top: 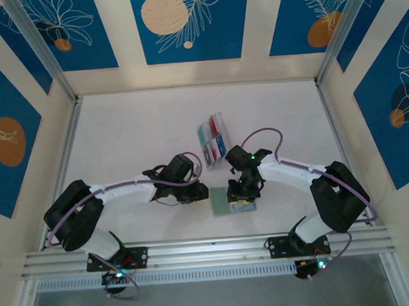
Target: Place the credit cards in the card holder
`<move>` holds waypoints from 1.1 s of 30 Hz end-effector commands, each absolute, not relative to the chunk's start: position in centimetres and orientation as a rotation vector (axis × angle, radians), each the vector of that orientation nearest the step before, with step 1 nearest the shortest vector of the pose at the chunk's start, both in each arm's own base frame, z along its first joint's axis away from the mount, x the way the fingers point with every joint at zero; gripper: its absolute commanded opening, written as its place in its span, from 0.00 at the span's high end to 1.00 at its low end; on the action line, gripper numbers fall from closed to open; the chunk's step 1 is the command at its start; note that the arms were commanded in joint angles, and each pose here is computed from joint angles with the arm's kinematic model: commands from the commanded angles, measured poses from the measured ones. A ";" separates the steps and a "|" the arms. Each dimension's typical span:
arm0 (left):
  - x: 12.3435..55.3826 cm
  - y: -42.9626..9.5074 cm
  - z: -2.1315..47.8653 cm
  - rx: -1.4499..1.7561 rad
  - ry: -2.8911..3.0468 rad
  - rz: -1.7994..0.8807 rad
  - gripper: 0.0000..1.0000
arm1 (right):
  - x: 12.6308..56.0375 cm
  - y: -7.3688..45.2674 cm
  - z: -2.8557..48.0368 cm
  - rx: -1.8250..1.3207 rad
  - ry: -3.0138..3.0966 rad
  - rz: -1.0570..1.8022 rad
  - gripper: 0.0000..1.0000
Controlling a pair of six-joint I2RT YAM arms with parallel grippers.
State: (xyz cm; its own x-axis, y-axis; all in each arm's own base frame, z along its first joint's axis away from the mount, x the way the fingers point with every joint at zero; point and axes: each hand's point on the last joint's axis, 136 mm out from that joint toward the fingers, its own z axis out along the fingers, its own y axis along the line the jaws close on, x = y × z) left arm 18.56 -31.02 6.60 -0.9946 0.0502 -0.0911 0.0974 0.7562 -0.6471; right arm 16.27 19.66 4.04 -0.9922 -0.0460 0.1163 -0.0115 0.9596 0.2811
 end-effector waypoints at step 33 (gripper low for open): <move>17.9 -32.6 5.9 0.178 2.909 -1.093 0.73 | 17.3 20.1 7.5 -0.085 -2.943 -0.759 0.82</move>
